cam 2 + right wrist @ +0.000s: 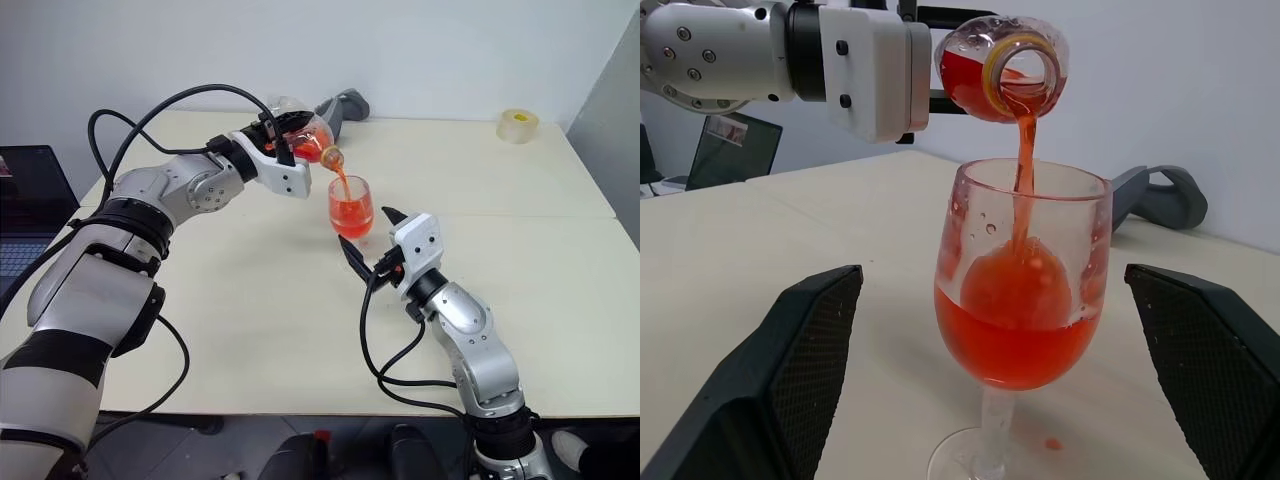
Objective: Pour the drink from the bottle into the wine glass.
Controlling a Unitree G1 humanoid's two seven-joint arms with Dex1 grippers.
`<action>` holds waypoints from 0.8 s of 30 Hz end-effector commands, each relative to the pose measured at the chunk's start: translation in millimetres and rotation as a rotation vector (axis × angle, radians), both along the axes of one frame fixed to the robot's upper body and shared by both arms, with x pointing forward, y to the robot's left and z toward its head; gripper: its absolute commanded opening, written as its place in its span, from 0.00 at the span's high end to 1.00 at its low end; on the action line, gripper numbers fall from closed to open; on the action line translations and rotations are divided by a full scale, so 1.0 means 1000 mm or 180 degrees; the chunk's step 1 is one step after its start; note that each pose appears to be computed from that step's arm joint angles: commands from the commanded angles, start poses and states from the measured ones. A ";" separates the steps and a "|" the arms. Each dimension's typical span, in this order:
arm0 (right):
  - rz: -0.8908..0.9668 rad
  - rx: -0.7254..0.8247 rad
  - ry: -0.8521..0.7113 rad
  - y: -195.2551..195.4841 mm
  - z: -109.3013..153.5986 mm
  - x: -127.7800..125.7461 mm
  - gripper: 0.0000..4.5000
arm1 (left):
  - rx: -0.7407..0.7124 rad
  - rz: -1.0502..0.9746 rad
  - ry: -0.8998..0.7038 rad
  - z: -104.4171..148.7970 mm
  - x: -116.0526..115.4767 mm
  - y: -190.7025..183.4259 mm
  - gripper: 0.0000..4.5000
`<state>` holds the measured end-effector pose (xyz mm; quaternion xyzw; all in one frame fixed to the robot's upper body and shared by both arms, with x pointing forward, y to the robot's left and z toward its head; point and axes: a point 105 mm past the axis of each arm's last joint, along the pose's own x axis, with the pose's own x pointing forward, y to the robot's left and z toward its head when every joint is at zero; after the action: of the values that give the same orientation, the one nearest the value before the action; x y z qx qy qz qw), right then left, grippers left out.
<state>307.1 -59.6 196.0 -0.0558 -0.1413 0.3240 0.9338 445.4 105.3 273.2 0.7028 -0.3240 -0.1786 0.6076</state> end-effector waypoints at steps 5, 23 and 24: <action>0.0067 0.0062 -0.0194 0.003 0.014 -0.008 0.00 | -0.0314 -0.0062 0.0015 0.018 -0.002 -0.001 0.78; 0.0270 -0.0099 -0.0223 0.011 0.011 -0.013 0.00 | -0.1248 -0.0381 0.0823 0.010 -0.007 -0.004 0.78; 0.0320 -0.0121 -0.0223 0.012 0.011 -0.014 0.00 | -0.1354 -0.0359 0.0856 0.011 -0.006 0.000 0.78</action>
<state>302.1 -51.9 191.2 -0.0737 -0.1344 0.3553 0.9221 441.3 101.3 260.7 0.5410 -0.2834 -0.2521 0.7506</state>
